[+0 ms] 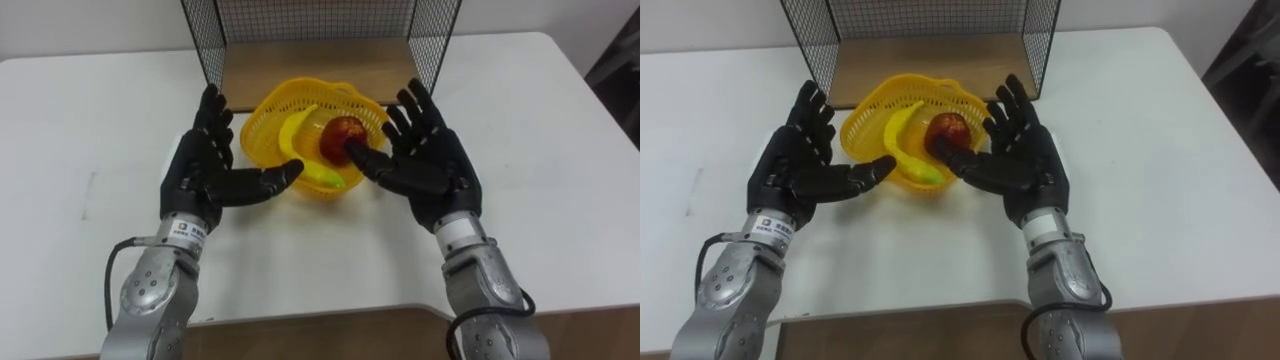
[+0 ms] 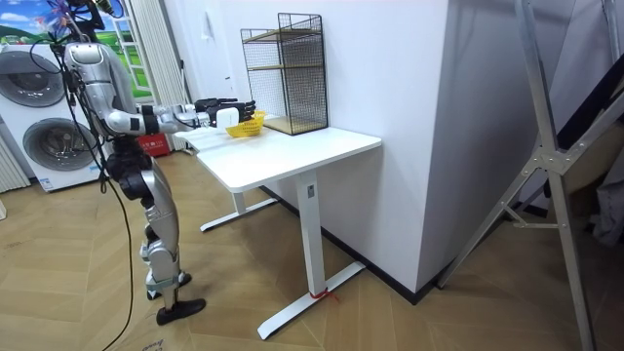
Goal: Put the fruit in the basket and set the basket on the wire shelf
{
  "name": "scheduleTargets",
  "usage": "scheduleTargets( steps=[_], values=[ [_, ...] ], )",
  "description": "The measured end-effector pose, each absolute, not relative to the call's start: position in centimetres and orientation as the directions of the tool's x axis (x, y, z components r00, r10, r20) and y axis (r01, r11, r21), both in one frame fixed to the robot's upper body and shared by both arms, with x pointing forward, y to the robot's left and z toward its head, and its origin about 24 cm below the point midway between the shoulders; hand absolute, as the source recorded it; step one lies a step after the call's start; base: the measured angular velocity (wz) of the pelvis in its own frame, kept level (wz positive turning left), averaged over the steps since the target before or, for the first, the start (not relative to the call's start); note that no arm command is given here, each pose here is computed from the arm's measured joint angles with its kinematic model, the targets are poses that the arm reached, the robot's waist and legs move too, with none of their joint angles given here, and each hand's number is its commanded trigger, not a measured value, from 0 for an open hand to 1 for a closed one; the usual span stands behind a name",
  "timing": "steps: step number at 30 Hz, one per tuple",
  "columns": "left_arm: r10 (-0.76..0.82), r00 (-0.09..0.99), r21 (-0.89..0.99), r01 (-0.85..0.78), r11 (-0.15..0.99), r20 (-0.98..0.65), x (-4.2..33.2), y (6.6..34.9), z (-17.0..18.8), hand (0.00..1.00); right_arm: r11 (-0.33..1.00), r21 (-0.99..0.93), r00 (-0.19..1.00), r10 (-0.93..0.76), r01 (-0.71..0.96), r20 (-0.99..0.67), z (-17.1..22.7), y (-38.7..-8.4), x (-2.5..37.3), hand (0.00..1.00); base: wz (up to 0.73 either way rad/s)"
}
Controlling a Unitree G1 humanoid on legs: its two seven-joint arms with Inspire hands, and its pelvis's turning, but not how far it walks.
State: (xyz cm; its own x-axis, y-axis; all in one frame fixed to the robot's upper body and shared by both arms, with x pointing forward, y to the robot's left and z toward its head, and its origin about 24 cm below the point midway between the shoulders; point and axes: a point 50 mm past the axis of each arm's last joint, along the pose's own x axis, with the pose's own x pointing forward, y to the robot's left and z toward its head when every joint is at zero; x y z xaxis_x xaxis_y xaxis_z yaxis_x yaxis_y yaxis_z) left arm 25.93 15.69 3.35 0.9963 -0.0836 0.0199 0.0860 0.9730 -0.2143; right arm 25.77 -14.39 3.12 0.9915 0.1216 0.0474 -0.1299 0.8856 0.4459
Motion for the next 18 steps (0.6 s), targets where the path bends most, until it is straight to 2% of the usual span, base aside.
scheduleTargets(
  steps=[18],
  values=[
    [-0.080,0.997,-0.214,0.078,0.974,-0.002,25.89,15.79,2.88,0.00,0.886,0.446,0.992,0.122,-0.126,0.037,2.90,-14.37,25.73,0.00,0.00]
  ],
)
